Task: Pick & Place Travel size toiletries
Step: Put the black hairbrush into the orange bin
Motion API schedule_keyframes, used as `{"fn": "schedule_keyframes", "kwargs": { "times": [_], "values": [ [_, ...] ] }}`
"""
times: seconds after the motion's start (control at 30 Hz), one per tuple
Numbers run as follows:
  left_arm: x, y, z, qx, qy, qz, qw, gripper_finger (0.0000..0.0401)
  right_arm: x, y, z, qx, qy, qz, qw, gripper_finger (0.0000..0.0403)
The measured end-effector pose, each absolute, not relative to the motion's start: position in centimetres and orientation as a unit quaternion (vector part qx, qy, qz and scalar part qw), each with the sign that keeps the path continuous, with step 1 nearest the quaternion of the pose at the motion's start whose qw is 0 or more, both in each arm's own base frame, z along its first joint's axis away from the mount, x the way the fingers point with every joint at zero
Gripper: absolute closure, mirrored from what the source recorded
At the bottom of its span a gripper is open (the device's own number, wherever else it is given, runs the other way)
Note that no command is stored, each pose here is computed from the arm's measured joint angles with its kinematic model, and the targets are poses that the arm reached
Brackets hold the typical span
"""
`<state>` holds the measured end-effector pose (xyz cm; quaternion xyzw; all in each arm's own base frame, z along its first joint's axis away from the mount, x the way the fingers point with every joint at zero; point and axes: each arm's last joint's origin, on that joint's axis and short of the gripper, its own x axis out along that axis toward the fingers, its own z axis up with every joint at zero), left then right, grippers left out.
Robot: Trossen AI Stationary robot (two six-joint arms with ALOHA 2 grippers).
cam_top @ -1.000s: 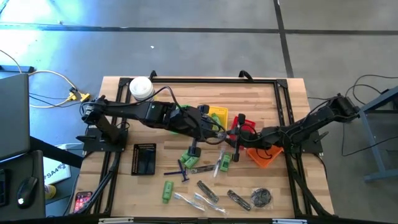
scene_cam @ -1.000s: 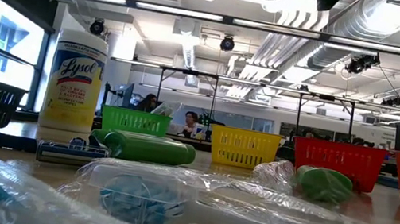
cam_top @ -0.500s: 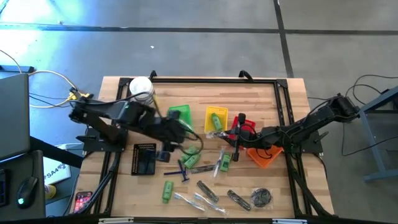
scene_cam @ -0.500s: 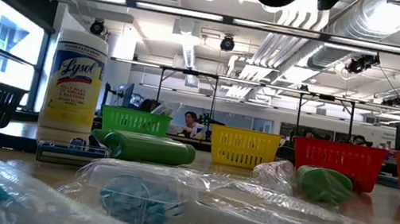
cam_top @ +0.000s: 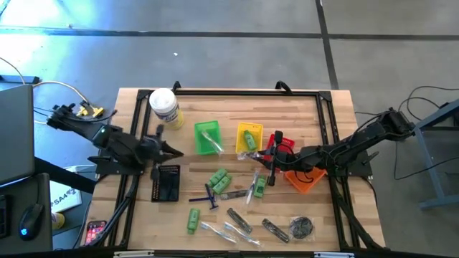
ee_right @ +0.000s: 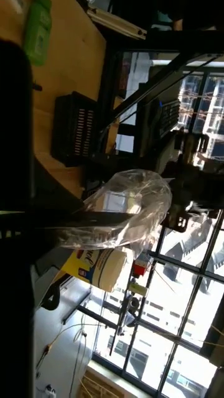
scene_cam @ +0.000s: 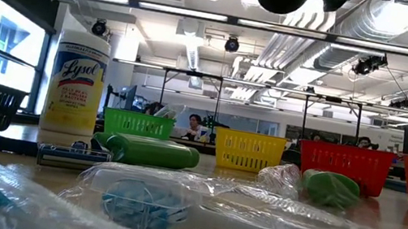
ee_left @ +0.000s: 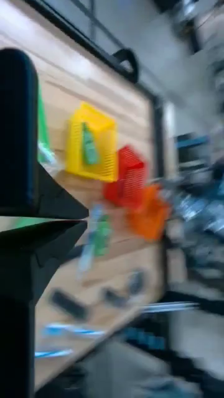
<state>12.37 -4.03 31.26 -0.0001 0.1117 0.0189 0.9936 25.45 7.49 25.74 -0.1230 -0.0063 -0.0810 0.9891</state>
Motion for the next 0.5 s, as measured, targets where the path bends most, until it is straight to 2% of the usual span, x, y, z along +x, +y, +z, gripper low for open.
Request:
{"fn": "schedule_keyframes", "kwargs": {
  "times": [0.23,0.37,0.5],
  "values": [
    [10.1,-1.9,23.5,-0.038,-0.038,0.065,0.996,0.0398,24.4,7.5,26.0,-0.142,0.028,-0.119,0.982,0.0347],
    [10.0,-1.4,20.1,-0.038,-0.060,0.092,0.993,0.0400,21.9,8.2,26.6,-0.177,0.086,-0.168,0.966,0.0367],
    [10.1,-1.3,17.8,-0.029,-0.040,0.102,0.994,0.0400,18.9,9.0,28.3,-0.169,0.119,-0.198,0.958,0.0378]
  ]
}}
